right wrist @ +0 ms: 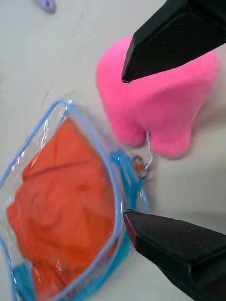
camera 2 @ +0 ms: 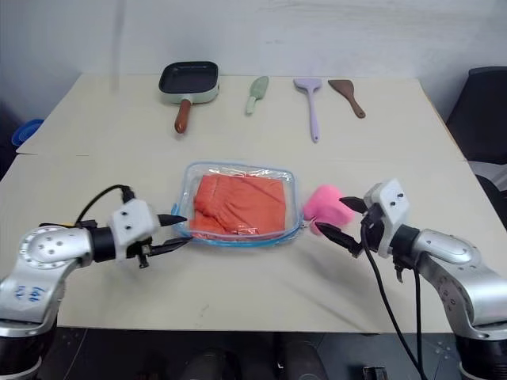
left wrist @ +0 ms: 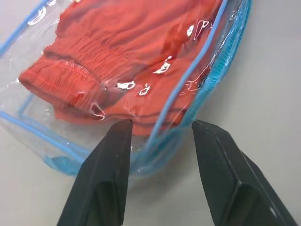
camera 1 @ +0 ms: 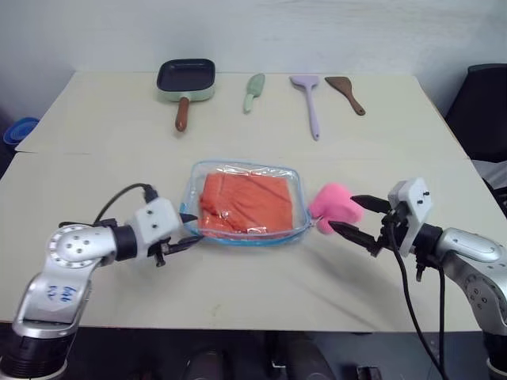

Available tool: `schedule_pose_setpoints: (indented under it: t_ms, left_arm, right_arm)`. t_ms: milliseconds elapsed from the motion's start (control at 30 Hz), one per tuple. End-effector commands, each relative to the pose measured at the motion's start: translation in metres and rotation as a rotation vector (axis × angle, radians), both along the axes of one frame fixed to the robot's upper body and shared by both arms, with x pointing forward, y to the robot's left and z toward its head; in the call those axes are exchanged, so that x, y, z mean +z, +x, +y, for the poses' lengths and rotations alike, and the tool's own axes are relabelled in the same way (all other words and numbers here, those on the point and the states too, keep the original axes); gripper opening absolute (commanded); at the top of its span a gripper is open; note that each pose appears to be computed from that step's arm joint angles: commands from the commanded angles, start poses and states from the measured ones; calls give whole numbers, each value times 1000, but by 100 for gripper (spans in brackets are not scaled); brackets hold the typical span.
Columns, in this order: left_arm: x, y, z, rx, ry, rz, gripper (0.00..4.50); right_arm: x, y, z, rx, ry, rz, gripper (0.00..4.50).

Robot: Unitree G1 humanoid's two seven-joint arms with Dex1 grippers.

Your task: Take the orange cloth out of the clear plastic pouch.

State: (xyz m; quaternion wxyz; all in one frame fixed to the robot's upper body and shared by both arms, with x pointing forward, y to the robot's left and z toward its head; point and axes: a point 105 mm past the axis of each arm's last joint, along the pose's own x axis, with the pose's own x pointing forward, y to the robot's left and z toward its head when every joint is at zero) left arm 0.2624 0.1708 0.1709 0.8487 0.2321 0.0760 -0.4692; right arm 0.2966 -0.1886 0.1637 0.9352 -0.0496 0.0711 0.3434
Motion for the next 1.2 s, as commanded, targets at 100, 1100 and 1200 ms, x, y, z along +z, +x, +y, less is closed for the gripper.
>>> schedule_pose_setpoints:
  t_ms: [100,1100,1200]
  left_arm:
    - [26,-28,-5,-144,-143,128,214]
    - [25,3,-24,-195,-109,83,216]
    - [24,7,-29,-204,-106,82,216]
  right_arm:
    - [-13,19,-14,-131,85,77,450]
    - [28,-26,13,198,-225,-354,10]
    - [27,-41,24,316,-286,-396,10]
